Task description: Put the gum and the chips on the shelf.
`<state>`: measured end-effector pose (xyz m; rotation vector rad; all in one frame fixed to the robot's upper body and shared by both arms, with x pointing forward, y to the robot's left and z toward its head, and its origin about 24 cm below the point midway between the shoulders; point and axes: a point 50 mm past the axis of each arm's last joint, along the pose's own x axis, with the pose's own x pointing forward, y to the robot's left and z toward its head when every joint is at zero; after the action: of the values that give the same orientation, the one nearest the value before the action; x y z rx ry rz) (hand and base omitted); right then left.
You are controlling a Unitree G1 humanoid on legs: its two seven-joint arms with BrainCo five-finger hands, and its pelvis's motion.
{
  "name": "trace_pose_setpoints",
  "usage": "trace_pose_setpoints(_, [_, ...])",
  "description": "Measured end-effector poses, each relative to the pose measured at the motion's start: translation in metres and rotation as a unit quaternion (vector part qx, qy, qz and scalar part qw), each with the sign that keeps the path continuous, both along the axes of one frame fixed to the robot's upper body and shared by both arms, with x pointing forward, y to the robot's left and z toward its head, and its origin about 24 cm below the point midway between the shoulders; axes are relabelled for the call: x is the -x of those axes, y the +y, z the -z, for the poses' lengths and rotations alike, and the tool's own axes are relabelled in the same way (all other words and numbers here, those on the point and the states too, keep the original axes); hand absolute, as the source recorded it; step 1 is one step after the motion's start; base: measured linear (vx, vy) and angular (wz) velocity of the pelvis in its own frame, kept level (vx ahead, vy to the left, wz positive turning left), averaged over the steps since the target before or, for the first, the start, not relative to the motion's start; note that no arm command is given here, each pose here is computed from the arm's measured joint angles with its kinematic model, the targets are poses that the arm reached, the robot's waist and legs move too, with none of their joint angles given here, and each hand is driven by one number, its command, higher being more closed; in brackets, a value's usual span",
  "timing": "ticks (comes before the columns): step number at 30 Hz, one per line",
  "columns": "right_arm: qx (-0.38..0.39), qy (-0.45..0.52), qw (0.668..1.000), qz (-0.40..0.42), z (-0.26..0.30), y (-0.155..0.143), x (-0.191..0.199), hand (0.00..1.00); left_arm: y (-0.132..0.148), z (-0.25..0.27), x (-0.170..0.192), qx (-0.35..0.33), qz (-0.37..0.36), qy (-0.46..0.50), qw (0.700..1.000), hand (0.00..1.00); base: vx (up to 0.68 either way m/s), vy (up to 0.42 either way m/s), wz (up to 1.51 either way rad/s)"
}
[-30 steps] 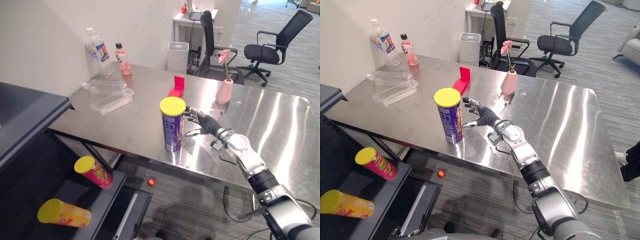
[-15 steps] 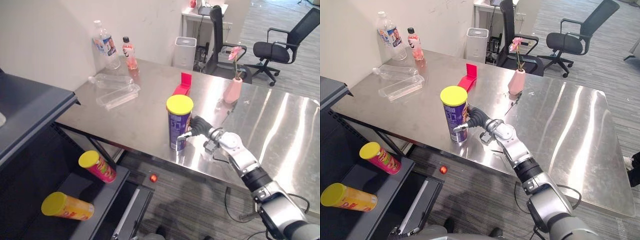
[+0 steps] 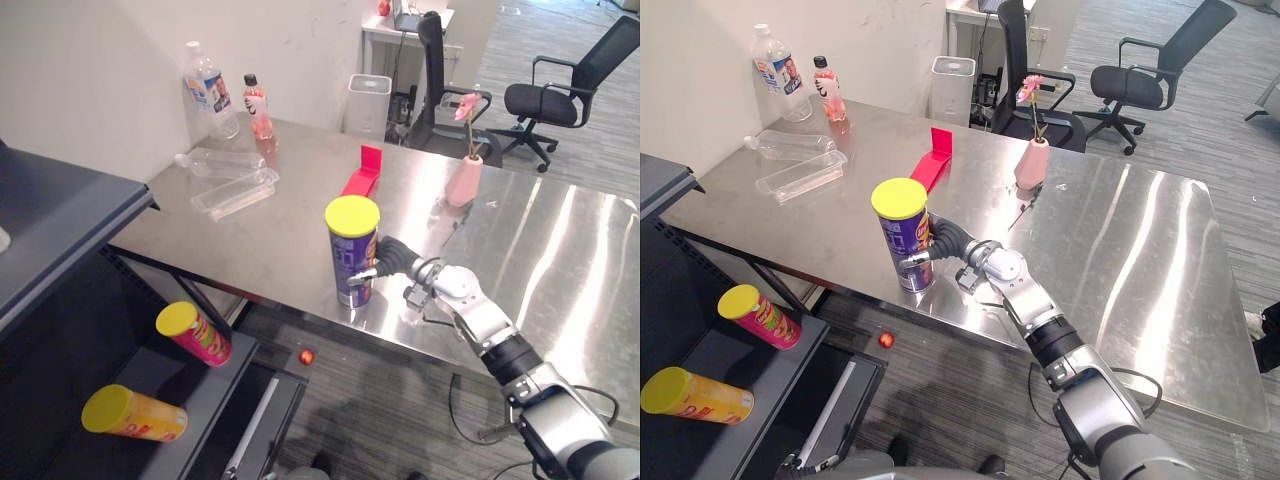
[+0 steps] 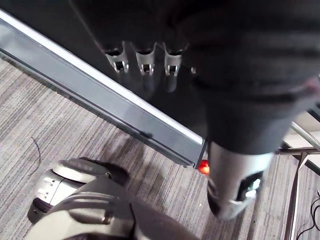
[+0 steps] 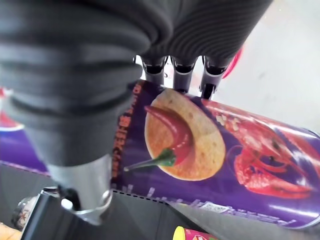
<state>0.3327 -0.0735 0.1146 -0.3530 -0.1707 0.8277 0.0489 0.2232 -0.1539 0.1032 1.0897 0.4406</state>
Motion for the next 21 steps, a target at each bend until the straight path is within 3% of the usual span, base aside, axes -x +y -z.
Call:
trace_pose_setpoints(15, [-0.007,-0.02,1.0,0.02,-0.005,-0.004,-0.002,1.0,0.001,-0.001,-0.001,-0.001,-0.002,-0.004,1.0,0.0,0.0,0.007,-0.04])
trace_pose_setpoints(21, [-0.032,-0.146,0.989,-0.012,-0.07,-0.008,0.013,1.0,0.004,-0.001,-0.002,-0.004,-0.006,-0.006,1.0,0.0,0.03,0.009,-0.24])
